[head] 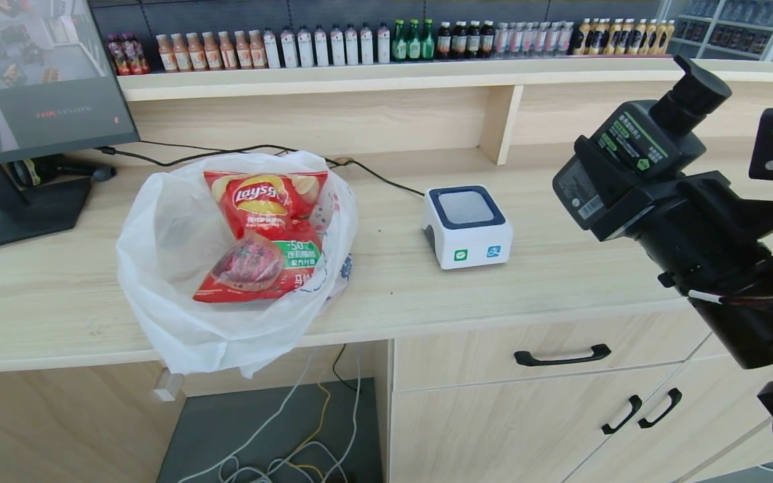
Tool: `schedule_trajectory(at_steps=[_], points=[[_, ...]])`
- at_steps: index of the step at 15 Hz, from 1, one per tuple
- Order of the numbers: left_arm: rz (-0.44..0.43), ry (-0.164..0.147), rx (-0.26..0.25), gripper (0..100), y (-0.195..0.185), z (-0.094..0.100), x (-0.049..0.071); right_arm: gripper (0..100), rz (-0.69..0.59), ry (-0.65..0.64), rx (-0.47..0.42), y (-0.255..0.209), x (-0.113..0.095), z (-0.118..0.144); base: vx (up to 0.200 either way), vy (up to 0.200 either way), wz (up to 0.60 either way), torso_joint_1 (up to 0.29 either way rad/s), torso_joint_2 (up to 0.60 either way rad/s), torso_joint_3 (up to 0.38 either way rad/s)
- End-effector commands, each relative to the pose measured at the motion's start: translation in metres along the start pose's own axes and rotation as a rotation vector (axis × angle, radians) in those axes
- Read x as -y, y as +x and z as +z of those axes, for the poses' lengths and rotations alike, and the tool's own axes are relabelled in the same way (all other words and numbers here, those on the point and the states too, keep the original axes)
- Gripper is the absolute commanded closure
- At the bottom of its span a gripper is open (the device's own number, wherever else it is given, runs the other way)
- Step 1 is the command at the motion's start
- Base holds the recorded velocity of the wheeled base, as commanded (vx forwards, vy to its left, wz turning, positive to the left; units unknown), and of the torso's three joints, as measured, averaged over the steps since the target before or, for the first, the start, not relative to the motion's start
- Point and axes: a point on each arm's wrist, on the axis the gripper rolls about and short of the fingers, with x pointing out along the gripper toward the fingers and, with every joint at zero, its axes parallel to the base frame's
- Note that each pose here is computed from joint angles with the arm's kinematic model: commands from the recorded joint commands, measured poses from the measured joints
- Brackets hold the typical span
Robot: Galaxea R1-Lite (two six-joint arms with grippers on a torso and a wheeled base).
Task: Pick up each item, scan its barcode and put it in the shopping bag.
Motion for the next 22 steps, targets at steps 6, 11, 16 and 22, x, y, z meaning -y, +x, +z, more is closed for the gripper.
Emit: schedule_trajectory(at_steps=[6, 11, 16, 22], points=[[0.001, 0.000, 0.001, 0, 0.000, 0.000, 0.000, 100, 0.001, 0.002, 0.003, 0.001, 0.000, 0.000, 0.000, 0.200, 0.00, 0.002, 0.00, 0.002], [-0.001, -0.002, 0.001, 0, 0.000, 0.000, 0.000, 100, 0.000, 0.003, 0.015, 0.002, 0.000, 0.003, 0.000, 0.200, 0.00, 0.000, 0.00, 0.002], [-0.002, 0.004, 0.001, 0, 0.000, 0.000, 0.000, 100, -0.006, 0.003, 0.066, 0.010, 0.000, 0.013, 0.000, 0.120, 0.00, 0.000, 0.00, 0.001], [-0.002, 0.003, 0.001, 0, 0.000, 0.000, 0.000, 100, 0.009, 0.011, 0.109, 0.019, -0.005, 0.020, 0.000, 0.000, 0.00, 0.000, 0.00, 0.000]])
